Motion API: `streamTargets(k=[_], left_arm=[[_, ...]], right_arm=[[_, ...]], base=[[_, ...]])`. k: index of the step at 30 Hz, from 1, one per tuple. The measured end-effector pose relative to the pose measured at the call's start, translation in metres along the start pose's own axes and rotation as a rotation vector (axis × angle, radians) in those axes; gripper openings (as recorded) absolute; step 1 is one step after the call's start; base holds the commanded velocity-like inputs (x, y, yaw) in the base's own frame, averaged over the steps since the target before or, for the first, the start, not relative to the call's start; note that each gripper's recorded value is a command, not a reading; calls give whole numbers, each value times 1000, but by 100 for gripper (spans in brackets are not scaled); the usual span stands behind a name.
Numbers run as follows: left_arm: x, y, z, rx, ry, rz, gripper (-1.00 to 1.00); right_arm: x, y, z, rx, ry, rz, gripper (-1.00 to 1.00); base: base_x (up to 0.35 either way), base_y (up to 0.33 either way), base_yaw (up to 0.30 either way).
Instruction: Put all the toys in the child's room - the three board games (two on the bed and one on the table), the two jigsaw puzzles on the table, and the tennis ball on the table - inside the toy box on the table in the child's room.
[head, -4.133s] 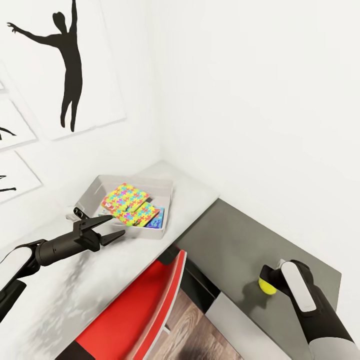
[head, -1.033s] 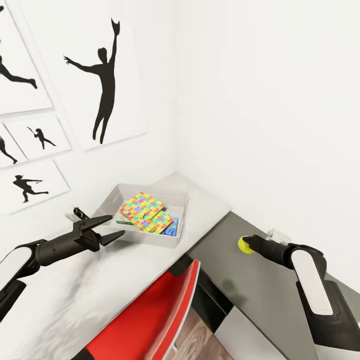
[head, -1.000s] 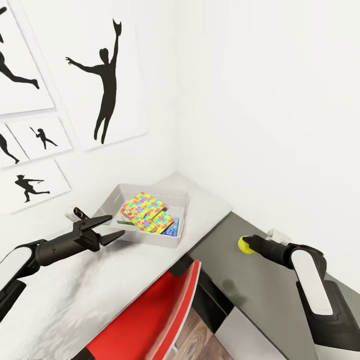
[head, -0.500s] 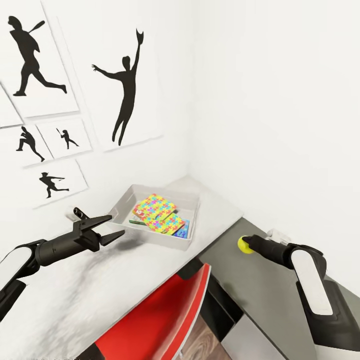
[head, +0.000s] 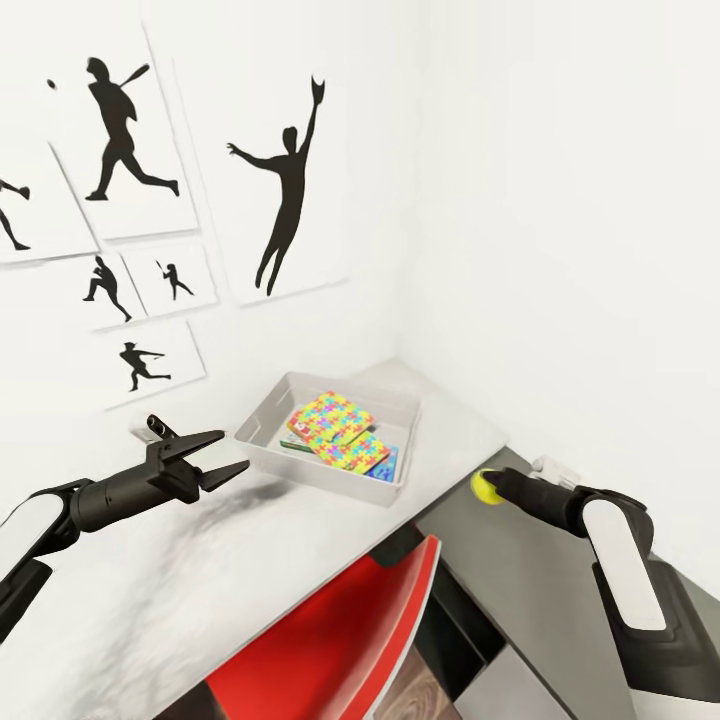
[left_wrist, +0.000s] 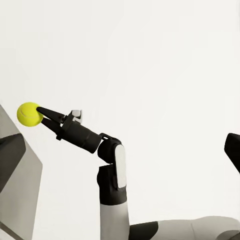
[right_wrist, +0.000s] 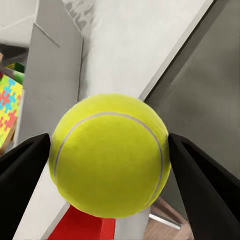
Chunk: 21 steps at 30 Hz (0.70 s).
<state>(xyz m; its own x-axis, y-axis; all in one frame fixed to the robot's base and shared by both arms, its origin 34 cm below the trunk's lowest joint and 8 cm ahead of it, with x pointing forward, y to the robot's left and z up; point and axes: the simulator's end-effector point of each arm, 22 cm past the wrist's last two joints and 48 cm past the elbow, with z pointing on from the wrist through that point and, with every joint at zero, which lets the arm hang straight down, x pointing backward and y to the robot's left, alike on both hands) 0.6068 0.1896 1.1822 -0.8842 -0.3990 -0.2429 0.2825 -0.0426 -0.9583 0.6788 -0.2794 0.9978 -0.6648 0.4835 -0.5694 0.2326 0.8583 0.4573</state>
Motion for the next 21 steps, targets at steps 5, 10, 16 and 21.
streamTargets(k=[5, 10, 16, 21], left_arm=[[0, -2, 0, 1, 0, 5, 100], [0, -2, 0, 0, 1, 5, 100], [0, -4, 0, 2, 1, 9, 100], [1, -9, 0, 5, 1, 17, 100]], right_arm=[[-2, 2, -2, -6, -4, -1, -100], [-2, 7, -2, -29, -4, -2, -100], [-4, 9, -4, -32, -9, -2, -100], [-6, 11, -7, -37, -17, -3, -100]], base=[[0, 0, 80], [0, 0, 2], [0, 0, 0], [0, 0, 0]])
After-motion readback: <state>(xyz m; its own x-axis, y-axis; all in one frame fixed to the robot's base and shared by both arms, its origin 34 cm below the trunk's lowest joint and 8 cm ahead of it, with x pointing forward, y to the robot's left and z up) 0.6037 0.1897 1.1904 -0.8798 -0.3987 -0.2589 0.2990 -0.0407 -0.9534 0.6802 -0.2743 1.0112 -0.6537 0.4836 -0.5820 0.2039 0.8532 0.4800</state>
